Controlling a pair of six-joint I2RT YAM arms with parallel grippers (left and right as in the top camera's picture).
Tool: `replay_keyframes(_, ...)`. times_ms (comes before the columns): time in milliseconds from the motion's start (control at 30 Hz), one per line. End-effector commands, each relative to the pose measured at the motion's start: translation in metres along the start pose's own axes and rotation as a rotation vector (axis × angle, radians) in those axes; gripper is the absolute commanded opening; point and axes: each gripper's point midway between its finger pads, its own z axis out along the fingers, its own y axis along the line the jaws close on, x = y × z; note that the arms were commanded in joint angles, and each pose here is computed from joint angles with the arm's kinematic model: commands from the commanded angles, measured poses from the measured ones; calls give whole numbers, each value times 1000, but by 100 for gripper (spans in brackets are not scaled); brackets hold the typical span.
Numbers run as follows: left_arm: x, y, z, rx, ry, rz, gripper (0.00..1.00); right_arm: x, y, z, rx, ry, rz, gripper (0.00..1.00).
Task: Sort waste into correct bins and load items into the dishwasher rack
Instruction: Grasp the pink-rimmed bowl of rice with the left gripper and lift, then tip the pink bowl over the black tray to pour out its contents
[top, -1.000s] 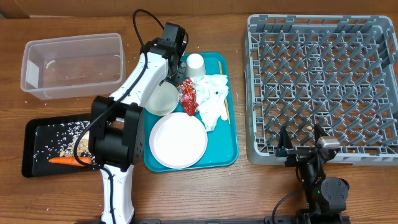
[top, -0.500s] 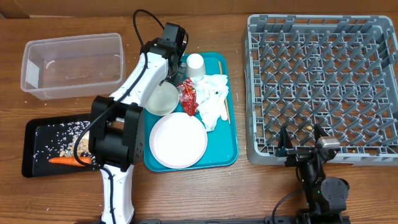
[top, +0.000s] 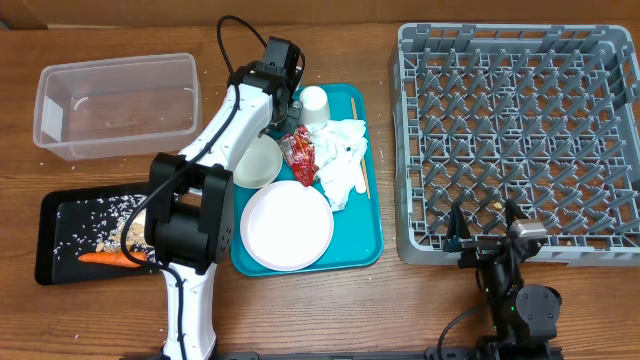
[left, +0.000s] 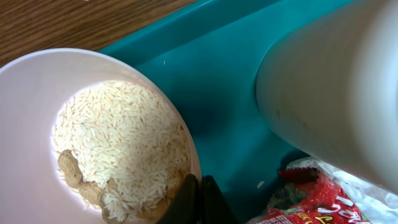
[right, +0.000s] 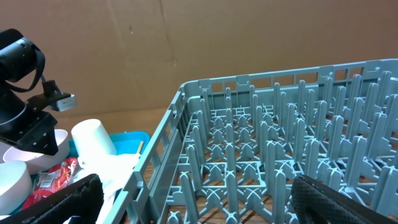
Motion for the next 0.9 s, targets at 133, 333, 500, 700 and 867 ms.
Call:
replay_keyframes(133,-22,6,-22,-1,-35,-17,4,2,0,0,0,-5,-3,100)
replay_keyframes(333,-48,6,-75,3,-105,-22,4,2,0,0,0,-5,-3,100)
replay_keyframes(500,-62,2,-132,17,-157,-71,4,2,0,0,0,-5,-3,100)
replay_keyframes(700,-40,15,-209,27,-156,-271,4,2,0,0,0,-5,-3,100)
replay_keyframes(867,-7,54,-258,-9,-156,-456,4,2,0,0,0,-5,-3,100)
